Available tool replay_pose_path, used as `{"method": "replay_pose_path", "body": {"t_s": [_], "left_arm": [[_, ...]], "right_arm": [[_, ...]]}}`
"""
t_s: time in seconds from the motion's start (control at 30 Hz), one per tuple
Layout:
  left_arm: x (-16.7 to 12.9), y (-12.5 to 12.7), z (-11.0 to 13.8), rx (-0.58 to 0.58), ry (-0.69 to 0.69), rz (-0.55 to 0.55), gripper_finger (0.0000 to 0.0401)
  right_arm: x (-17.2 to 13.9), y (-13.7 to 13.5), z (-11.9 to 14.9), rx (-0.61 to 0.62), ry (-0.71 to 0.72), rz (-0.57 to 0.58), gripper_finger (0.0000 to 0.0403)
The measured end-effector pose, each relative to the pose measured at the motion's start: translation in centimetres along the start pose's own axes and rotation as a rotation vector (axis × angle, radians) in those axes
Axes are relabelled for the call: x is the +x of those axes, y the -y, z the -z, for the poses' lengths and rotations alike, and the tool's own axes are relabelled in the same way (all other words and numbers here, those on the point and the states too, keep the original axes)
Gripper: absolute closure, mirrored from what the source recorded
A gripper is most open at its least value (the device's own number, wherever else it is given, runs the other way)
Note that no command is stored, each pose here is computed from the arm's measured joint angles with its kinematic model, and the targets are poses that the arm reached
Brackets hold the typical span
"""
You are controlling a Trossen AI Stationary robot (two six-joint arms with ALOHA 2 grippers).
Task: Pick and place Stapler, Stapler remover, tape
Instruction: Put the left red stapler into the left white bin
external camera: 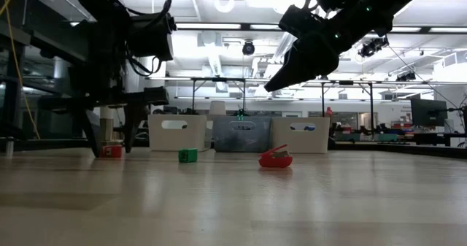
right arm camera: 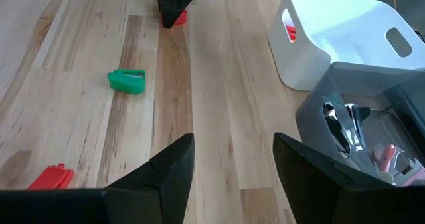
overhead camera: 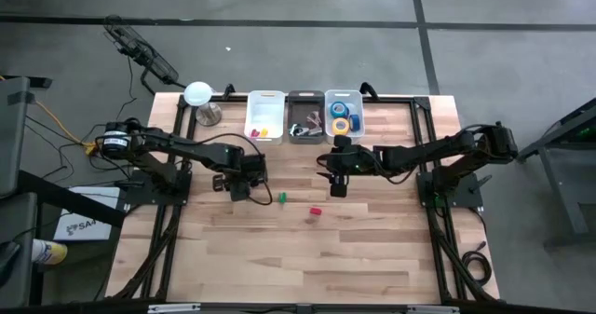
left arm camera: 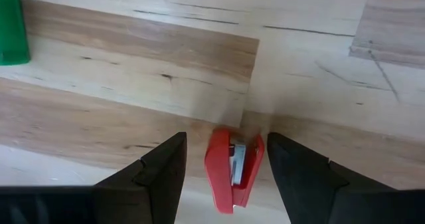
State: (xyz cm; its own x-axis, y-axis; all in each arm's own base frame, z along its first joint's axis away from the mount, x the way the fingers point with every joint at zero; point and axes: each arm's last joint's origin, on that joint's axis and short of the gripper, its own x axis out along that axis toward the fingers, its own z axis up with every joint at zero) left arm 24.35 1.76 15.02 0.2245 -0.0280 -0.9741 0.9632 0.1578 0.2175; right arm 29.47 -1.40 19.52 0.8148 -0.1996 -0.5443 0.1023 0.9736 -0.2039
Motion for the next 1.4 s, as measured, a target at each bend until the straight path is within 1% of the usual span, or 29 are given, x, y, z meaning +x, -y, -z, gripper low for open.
{"method": "replay_pose_path", "body": {"t_s": [0.83, 0.93, 1.1, 1.23, 1.4], "left_arm": [[-0.01, 0.07, 0.12, -0.001, -0.035, 0.005, 0.0194], [-0.01, 0.10, 0.12, -0.010, -0.036, 0.008, 0.0212], [0.00, 0.20, 0.13, -0.031, -0.036, 0.017, 0.0265], [0.02, 0.05, 0.13, -0.031, -0.038, 0.002, 0.0303], [0.00, 0.05, 0.13, -0.038, -0.037, 0.002, 0.0333]], "right_arm": [[0.00, 0.00, 0.00, -0.001, 0.000, 0.000, 0.0206], [0.00, 0.00, 0.00, -0.001, 0.000, 0.000, 0.0206], [0.00, 0.00, 0.00, 0.000, 0.000, 0.000, 0.0206], [0.00, 0.00, 0.00, -0.001, 0.000, 0.000, 0.0206], [0.00, 0.00, 0.00, 0.001, 0.000, 0.000, 0.0206]]}}
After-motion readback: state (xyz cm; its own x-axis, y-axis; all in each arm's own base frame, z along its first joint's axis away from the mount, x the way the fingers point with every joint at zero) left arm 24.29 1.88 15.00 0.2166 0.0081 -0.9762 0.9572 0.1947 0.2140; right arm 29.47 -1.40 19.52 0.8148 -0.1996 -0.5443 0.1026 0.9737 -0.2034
